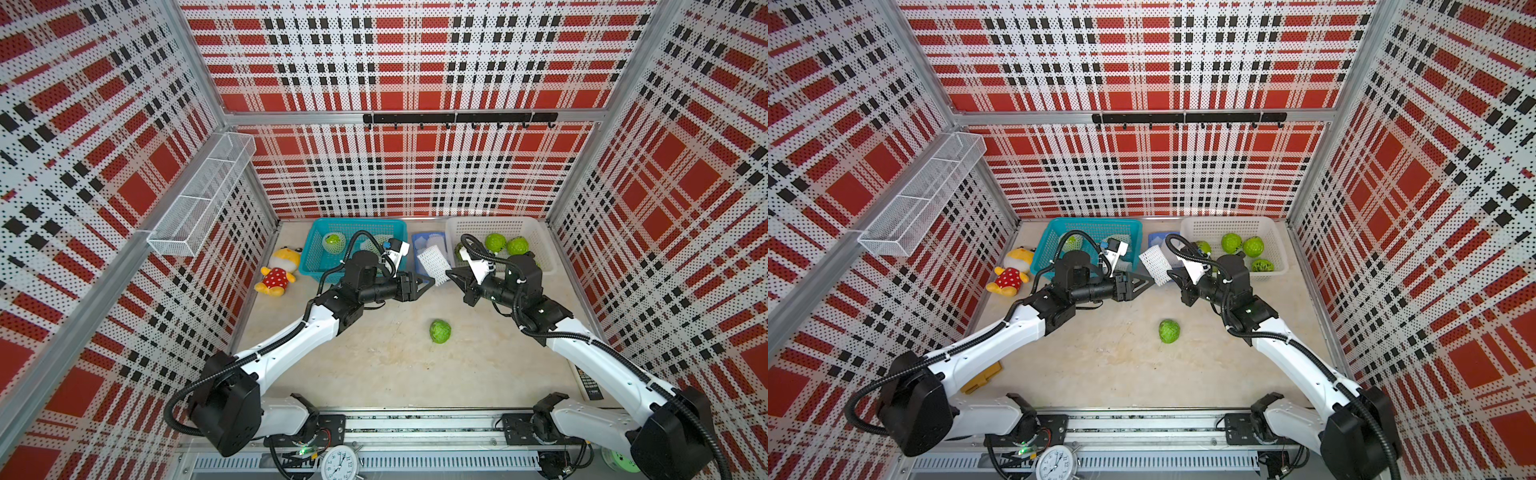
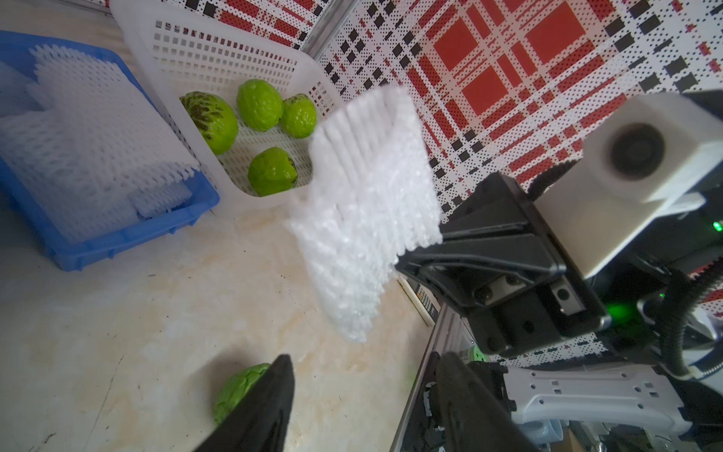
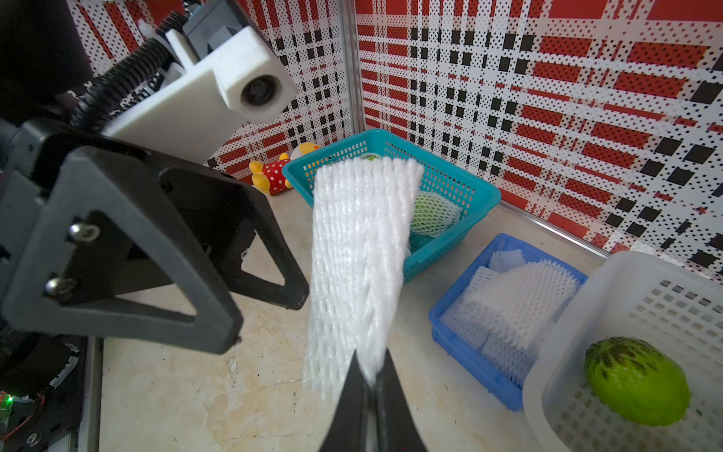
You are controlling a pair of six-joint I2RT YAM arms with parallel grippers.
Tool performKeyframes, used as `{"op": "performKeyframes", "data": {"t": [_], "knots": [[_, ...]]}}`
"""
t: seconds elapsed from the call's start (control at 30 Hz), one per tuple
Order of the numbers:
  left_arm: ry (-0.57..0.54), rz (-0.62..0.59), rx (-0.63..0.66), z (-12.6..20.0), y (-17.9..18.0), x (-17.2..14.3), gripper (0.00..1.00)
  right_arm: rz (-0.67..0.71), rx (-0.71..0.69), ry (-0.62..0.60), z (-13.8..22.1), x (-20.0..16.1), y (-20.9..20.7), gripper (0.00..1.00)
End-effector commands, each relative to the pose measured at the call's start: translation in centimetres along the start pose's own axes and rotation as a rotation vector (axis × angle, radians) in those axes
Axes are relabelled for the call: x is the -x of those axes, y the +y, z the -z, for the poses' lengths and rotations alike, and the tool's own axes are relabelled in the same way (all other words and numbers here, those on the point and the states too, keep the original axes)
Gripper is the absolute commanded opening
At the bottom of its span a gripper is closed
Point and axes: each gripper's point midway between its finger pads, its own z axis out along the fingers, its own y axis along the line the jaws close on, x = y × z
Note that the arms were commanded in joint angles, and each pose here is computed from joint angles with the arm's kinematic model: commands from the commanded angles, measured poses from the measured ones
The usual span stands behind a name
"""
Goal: Sleeve custard apples in foam nets
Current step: Pick up the foam net from the storage box.
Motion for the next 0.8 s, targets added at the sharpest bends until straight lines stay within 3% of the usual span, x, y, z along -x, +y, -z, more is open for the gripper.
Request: {"op": "performKeyframes", "data": {"t": [0.0,0.17,0.3,0.57,0.77], "knots": [[-0.066,0.005,-0.003,-0.4,0.2,1.8,0.55,0.045,0.009,-0.045,0.0,1.1,0.4,0.01],[-0.063,0.007,-0.016,-1.3,0.1,2.1,0.43,0.046,0.013,-0.030,-0.1,0.8,0.8,0.01],[-0.071,0.012,-0.015,-1.6,0.3,2.4,0.27,0.048,0.007,-0.025,-0.1,0.6,0.9,0.01],[-0.078,0.005,-0.027,-1.5,-0.2,2.6,0.03,0.048,-0.006,-0.011,-0.2,0.3,0.6,0.04],[-0.073,-0.009,-0.031,-1.6,-0.4,2.5,0.00,0.052,-0.023,0.002,-0.1,0.2,0.4,0.15]]}}
